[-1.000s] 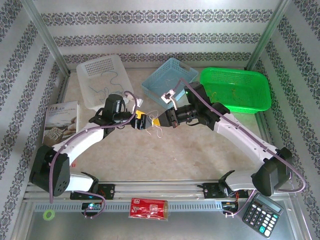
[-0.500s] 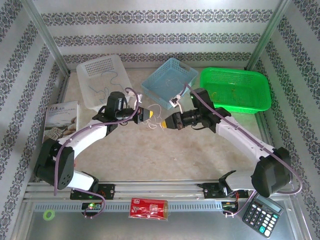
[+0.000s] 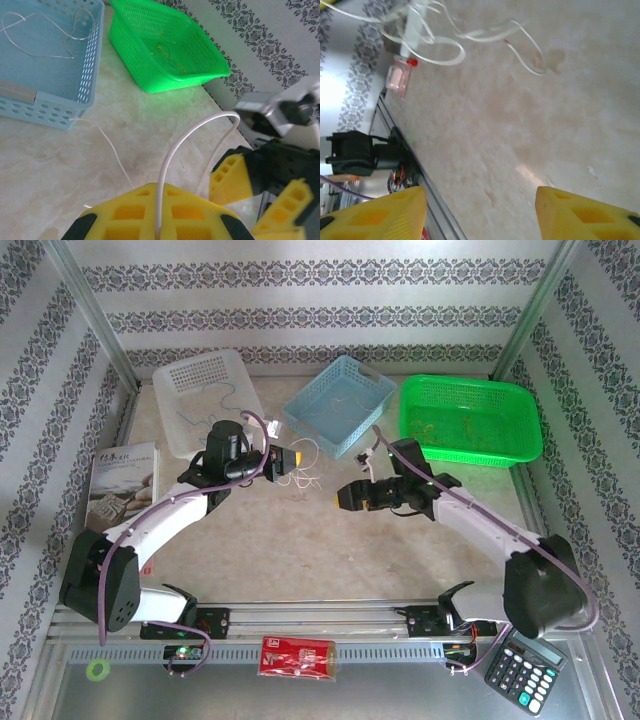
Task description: Untangle the cables
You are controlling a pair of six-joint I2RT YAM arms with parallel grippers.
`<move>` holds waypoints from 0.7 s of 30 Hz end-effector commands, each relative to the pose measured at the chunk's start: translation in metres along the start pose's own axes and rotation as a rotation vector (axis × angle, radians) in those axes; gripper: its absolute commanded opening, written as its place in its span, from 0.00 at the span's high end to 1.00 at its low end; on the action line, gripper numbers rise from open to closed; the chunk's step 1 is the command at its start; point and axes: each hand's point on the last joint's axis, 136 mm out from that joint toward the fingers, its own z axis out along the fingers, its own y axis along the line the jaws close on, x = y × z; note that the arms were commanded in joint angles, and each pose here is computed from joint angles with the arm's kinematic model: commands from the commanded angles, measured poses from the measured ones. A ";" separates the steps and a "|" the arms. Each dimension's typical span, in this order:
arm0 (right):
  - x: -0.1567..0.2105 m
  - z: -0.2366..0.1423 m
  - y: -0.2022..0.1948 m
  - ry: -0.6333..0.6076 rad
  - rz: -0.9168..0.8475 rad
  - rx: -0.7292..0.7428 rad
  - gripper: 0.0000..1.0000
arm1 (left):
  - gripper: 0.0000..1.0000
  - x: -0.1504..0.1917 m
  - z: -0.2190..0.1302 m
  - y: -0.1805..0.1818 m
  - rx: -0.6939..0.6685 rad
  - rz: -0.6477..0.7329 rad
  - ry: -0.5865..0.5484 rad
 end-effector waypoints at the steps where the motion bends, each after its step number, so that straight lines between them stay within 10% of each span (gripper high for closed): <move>1: -0.031 -0.016 0.024 -0.124 -0.047 -0.020 0.40 | 1.00 -0.028 -0.009 -0.015 0.028 0.037 -0.082; 21: -0.115 0.011 0.064 -0.327 -0.158 -0.045 0.30 | 1.00 -0.037 -0.011 -0.028 0.079 0.033 -0.099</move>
